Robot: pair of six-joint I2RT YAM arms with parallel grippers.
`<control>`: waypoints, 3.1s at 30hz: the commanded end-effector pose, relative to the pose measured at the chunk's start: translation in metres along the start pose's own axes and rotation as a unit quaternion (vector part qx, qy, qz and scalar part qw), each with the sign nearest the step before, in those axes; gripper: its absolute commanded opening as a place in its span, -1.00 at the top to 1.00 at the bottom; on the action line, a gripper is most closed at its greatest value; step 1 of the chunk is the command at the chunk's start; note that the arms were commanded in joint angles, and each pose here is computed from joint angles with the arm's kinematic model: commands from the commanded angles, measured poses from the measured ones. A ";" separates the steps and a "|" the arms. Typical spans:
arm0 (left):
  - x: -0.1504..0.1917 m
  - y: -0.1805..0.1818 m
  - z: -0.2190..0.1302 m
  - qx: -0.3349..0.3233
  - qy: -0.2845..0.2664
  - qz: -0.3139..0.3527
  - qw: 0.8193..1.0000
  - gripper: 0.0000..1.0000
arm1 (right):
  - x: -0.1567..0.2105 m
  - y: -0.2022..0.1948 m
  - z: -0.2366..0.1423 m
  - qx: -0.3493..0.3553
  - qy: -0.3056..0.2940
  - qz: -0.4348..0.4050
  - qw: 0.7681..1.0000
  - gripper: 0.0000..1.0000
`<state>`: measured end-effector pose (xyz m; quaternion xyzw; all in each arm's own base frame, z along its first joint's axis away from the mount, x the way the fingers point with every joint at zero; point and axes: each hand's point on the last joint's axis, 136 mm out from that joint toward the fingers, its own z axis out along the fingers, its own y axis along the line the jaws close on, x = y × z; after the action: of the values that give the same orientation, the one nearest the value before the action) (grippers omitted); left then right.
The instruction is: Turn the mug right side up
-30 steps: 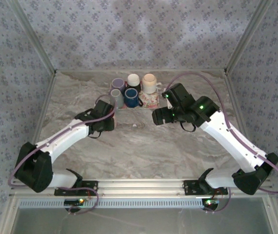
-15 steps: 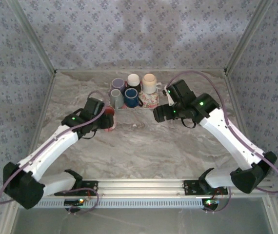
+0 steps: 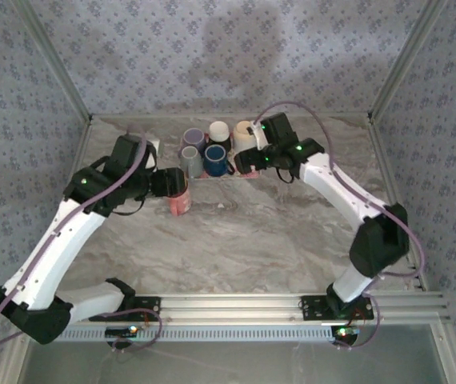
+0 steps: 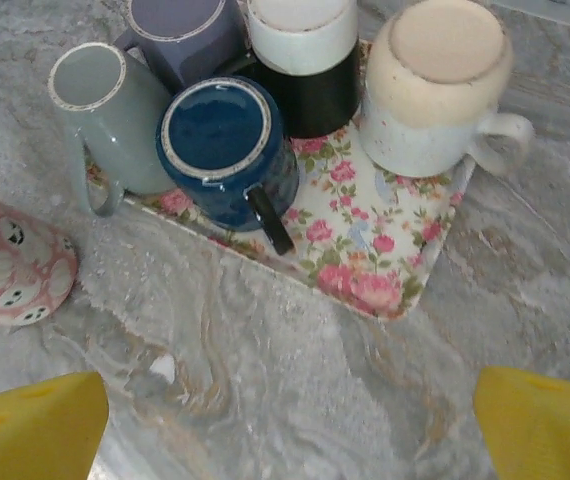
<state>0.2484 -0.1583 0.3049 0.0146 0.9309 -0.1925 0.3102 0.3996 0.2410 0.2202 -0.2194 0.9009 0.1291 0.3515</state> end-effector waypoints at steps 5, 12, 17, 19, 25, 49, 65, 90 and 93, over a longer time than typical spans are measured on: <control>0.033 -0.002 -0.020 0.018 0.054 -0.010 0.998 -0.37 | -0.022 0.026 0.056 -0.035 0.026 -0.061 0.997 -1.00; 0.050 0.017 -0.030 -0.001 0.052 0.014 0.999 -0.38 | -0.022 0.043 0.113 -0.026 0.057 -0.075 0.995 -1.00; 0.061 0.020 -0.035 0.007 0.056 0.020 0.998 -0.38 | -0.015 0.036 0.142 0.018 0.089 -0.085 0.992 -1.00; 0.062 0.022 -0.039 0.004 0.053 0.022 0.998 -0.39 | -0.013 0.030 0.148 0.033 0.093 -0.081 0.992 -1.00; 0.067 0.026 -0.038 0.002 0.053 0.011 0.999 -0.39 | -0.003 0.026 0.156 0.031 0.107 -0.078 0.991 -1.00; 0.068 0.035 -0.040 0.000 0.049 0.000 0.999 -0.39 | 0.001 0.038 0.204 -0.013 0.114 -0.044 0.992 -1.00; 0.066 0.034 -0.037 0.004 0.051 -0.007 0.999 -0.39 | 0.003 0.045 0.209 -0.031 0.116 -0.038 0.992 -0.47; 0.029 -0.010 -0.027 0.106 -0.017 -0.054 0.993 -0.36 | -0.071 0.048 -0.038 -0.097 -0.133 0.194 0.967 -0.17; 0.020 -0.031 -0.021 0.139 -0.039 -0.044 0.989 -0.38 | -0.078 0.049 -0.077 -0.124 -0.163 0.230 0.951 -0.16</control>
<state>0.2050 -0.1568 0.3004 -0.0048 0.9090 -0.2841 0.3051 0.3916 0.2810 0.2690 -0.0679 0.8814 0.2708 0.3809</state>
